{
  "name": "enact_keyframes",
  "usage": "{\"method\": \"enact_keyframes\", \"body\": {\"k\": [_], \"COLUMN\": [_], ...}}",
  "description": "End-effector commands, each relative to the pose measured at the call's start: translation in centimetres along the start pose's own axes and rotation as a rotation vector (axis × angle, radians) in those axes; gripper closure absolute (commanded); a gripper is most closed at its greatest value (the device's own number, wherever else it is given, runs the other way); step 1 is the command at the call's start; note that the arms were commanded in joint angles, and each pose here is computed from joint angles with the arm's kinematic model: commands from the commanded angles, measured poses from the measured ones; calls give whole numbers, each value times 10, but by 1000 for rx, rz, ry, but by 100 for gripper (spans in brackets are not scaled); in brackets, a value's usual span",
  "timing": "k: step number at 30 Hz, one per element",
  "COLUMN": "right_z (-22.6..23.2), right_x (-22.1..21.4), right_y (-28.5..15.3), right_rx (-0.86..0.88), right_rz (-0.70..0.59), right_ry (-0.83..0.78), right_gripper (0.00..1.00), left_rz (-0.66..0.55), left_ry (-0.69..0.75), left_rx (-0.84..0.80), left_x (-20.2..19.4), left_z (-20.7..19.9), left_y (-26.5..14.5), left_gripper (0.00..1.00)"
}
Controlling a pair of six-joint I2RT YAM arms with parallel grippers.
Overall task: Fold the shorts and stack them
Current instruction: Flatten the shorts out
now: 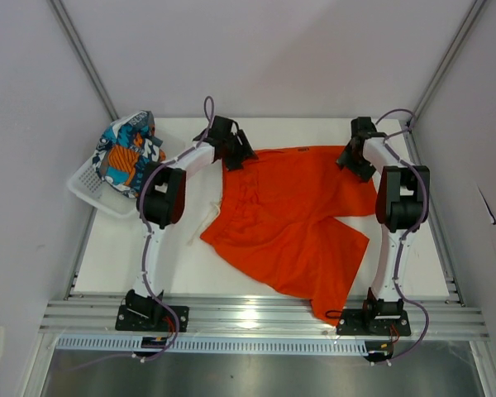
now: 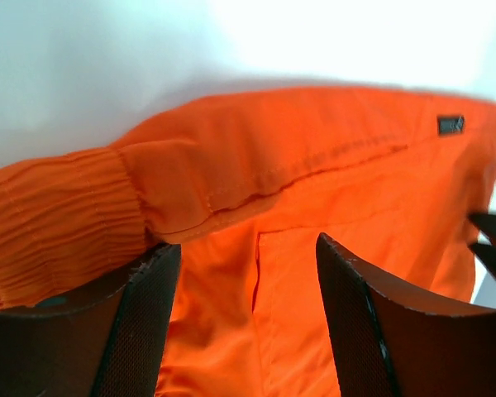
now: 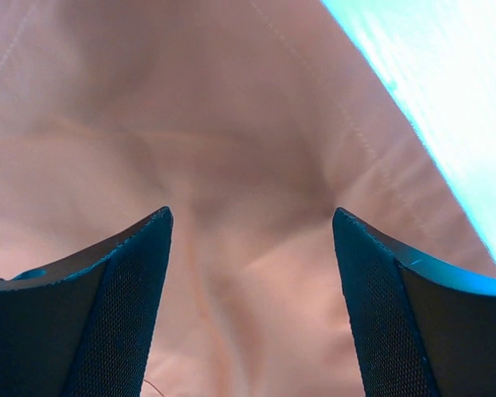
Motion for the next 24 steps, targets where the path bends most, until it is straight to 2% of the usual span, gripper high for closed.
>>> {"method": "enact_keyframes", "body": {"k": [1,4,9,13,14,15,18,19,21,22,24], "right_z": [-6,-6,6,16,11,10,6,6,3,2,0], "right_x": [30,20,4,-27,-45,-46,-77,-85,-104,-110,-123], "right_y": [-33,-38,-74,-103,-102,-117,-130,-132,-135,-135,-133], "right_rx": [30,50,153,221,209,215,222,229,234,237,236], "right_rz": [-117,-102,-118,-114,-88,-125,-120,-117,-103,-96,-79], "right_ry": [51,30,-19,-74,-95,-104,-127,-129,-126,-127,-131], "right_gripper": [20,20,18,18,18,18,26,35,44,44,44], "left_rz": [-48,-57,-133,-150,-151,-163,-200,-219,-217,-228,-216], "left_ry": [0,-7,-31,-28,-20,-11,23,51,68,93,106], "left_rx": [71,75,87,73,72,68,27,4,-7,-52,-64], "left_x": [34,44,74,90,90,90,93,93,88,87,78], "left_z": [11,12,19,17,16,12,0,-11,-15,-33,-35], "left_y": [7,11,2,-7,-10,-21,-42,-59,-73,-93,-106], "left_gripper": [31,30,25,23,22,21,14,8,3,1,1]}}
Point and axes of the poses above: each gripper's point midway between its finger pads, its own y axis out along the fingers, its own z axis along the line the jaws close on, x = y × z, the point moved 1 cm from there along -y, back along the fingers, and after that the axes turned 13 degrees about -y, right-handed, at the moved point
